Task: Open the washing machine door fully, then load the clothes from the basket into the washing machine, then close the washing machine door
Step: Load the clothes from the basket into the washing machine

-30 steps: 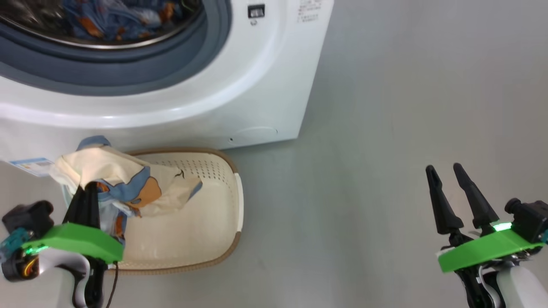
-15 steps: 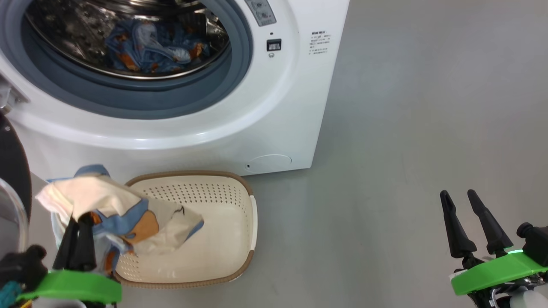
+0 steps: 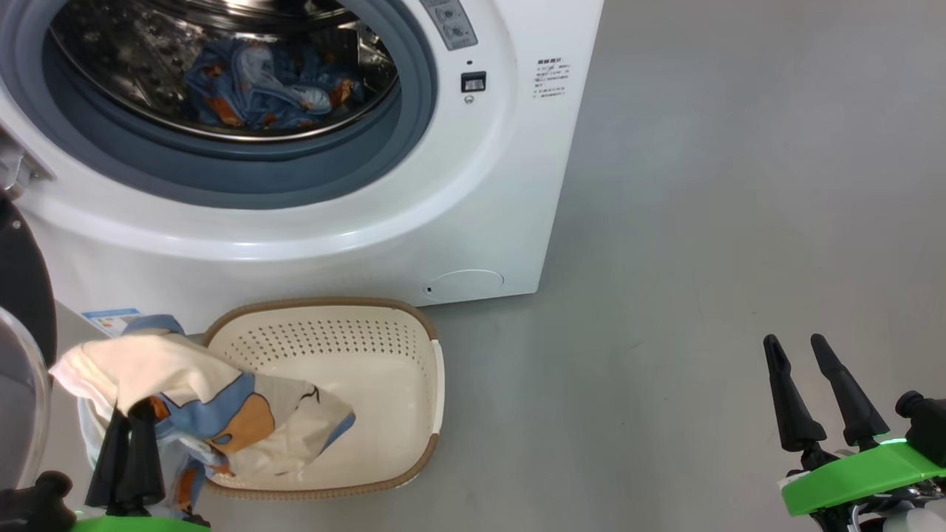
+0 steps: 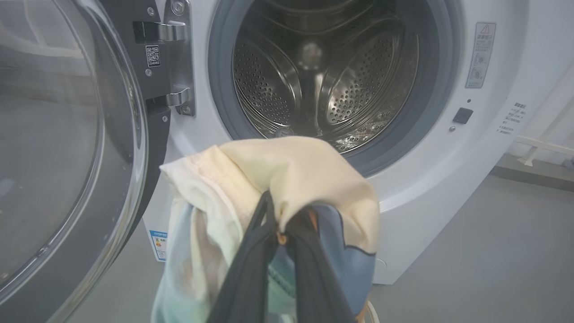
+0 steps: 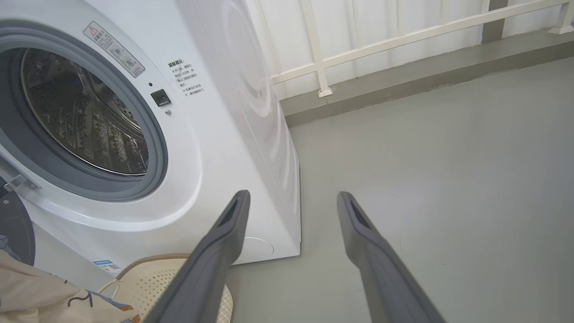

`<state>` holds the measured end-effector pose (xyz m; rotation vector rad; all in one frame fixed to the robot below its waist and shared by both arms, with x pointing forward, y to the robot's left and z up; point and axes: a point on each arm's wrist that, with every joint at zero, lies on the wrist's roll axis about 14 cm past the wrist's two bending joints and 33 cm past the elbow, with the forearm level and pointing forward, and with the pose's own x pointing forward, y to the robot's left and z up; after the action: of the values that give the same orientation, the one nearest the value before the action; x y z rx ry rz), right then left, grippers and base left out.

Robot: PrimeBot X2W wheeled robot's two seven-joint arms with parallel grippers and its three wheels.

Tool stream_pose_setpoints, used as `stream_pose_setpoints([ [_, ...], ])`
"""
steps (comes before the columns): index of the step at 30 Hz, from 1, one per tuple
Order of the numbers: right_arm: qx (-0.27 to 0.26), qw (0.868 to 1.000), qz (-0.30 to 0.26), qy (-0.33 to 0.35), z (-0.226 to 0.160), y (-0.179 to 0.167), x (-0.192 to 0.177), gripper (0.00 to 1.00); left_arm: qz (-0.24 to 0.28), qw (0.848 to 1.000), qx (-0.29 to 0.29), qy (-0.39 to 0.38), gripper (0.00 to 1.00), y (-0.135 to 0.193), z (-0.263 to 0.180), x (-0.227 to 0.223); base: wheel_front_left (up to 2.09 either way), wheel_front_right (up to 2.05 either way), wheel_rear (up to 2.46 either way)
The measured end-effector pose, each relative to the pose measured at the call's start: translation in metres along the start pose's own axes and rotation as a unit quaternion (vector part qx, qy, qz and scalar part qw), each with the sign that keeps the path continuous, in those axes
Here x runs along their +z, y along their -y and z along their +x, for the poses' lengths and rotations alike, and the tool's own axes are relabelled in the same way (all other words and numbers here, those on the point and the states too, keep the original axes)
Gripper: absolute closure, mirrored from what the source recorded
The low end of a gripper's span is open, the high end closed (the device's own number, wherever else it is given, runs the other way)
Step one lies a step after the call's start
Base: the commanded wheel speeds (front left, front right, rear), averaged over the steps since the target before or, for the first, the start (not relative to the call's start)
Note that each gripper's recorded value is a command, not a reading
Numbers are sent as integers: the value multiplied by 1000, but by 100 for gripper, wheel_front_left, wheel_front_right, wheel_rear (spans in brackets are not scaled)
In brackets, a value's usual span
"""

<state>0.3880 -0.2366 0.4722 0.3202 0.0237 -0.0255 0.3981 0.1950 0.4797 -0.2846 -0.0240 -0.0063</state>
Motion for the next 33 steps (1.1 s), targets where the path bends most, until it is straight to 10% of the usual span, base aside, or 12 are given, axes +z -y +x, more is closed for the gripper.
stream_pose_setpoints([
  [33, -48, 998, 21, -21, 27, 17, -29, 0, -11, 993, -100, 56, 100, 71, 209, 17, 0, 0, 0],
])
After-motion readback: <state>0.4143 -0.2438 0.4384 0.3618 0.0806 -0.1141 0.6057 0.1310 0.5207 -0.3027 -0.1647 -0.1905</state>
